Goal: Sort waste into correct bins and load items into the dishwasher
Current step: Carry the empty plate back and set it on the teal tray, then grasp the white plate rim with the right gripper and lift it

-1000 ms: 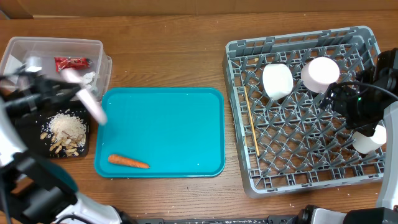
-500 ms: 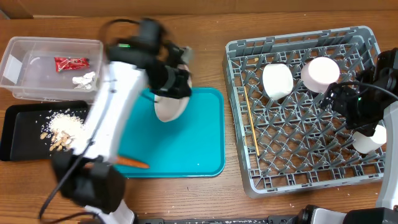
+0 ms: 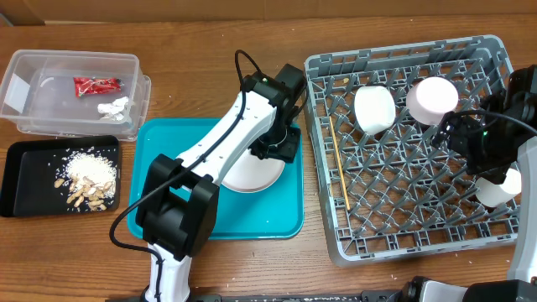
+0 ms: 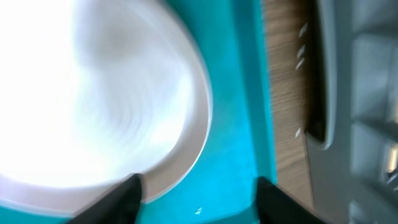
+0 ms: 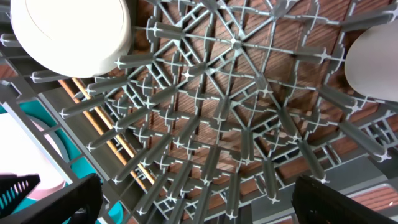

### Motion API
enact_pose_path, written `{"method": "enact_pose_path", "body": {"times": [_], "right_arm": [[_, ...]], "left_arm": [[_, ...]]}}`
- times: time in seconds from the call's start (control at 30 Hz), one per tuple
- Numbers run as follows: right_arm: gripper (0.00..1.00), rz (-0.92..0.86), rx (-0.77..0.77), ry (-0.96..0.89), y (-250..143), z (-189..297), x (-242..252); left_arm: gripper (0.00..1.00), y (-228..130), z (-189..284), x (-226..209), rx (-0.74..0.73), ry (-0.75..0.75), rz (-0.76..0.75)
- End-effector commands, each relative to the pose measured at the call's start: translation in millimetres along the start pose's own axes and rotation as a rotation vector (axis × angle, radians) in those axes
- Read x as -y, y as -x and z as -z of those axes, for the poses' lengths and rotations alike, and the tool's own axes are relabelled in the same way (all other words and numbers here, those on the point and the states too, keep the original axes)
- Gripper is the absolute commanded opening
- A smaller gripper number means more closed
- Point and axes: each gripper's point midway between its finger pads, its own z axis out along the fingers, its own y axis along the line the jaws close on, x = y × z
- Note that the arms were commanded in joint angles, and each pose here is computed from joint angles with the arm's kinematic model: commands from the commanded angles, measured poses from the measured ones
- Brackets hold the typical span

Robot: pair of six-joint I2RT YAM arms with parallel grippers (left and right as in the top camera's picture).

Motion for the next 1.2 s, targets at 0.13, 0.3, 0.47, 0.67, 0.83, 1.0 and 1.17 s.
{"method": "enact_pose_path", "body": {"times": [0.13, 0.3, 0.47, 0.67, 0.83, 1.0, 1.17], "right_arm": [[1.00, 0.013, 0.000, 0.058, -2, 2, -11], [1.00, 0.136, -0.034, 0.149, -15, 0, -49], [1.00, 0.399, -0.038, 0.262, -48, 0, -133], [1.00, 0.614, 0.041, 0.278, -92, -19, -222], [1.00, 0.629, 0.028, 0.176, -116, -68, -253], [0.98, 0.584, -0.071, 0.085, -128, -136, -261], [0.92, 0.538, -0.143, 0.071, -134, -187, -267]], "left_arm": [[0.65, -3, 99, -58, 0.136, 0.069, 0.105], [0.80, -20, 179, -119, 0.357, 0.028, 0.345], [1.00, -56, 222, -169, 0.463, -0.031, 0.528], [1.00, -81, 219, -192, 0.413, -0.012, 0.615], [1.00, -83, 205, -193, 0.368, -0.005, 0.618], [1.00, -85, 193, -193, 0.334, -0.005, 0.622], [1.00, -83, 191, -194, 0.336, -0.004, 0.622]]}}
